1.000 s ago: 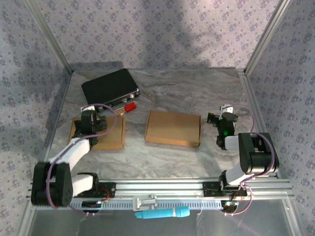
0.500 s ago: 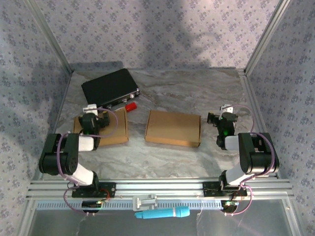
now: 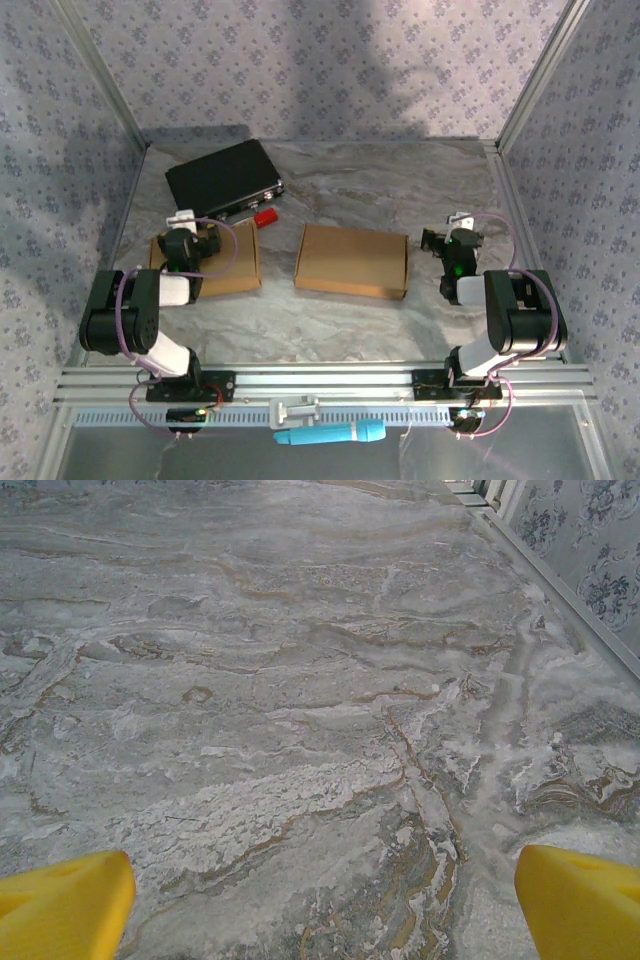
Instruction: Fold the paper box
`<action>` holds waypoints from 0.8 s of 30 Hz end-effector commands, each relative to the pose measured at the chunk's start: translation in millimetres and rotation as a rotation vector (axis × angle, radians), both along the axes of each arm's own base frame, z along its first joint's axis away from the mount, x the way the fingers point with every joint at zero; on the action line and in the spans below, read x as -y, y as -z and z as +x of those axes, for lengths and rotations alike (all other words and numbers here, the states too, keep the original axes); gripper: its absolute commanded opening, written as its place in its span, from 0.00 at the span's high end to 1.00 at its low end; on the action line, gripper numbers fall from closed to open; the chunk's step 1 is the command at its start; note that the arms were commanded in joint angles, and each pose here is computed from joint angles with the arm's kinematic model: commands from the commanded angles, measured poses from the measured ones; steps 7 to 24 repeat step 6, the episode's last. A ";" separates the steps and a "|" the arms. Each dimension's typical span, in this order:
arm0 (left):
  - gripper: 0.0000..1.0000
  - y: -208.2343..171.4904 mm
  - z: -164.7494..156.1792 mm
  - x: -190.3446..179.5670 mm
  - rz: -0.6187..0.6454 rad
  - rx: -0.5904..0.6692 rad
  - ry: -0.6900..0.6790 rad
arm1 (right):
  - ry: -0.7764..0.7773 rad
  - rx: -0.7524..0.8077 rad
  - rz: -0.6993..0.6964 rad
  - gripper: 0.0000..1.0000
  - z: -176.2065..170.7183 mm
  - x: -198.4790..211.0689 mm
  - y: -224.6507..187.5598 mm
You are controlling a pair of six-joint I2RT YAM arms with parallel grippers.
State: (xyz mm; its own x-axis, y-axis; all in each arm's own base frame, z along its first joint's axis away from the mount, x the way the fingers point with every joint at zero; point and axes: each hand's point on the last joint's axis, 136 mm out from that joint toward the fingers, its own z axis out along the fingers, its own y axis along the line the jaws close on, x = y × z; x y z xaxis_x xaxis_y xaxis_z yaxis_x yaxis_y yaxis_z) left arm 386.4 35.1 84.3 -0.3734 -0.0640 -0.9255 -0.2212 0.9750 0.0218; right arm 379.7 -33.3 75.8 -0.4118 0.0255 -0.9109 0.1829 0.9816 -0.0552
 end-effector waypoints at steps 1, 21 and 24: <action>0.00 -7.1 6.2 1.6 -0.001 0.023 0.013 | 0.012 0.030 -0.029 0.01 7.0 3.4 -10.3; 0.00 -6.5 6.0 1.2 -0.001 0.021 0.012 | 0.029 0.045 -0.045 0.01 4.9 3.8 -12.8; 0.00 -6.5 6.0 1.2 -0.001 0.021 0.012 | 0.029 0.045 -0.045 0.01 4.9 3.8 -12.8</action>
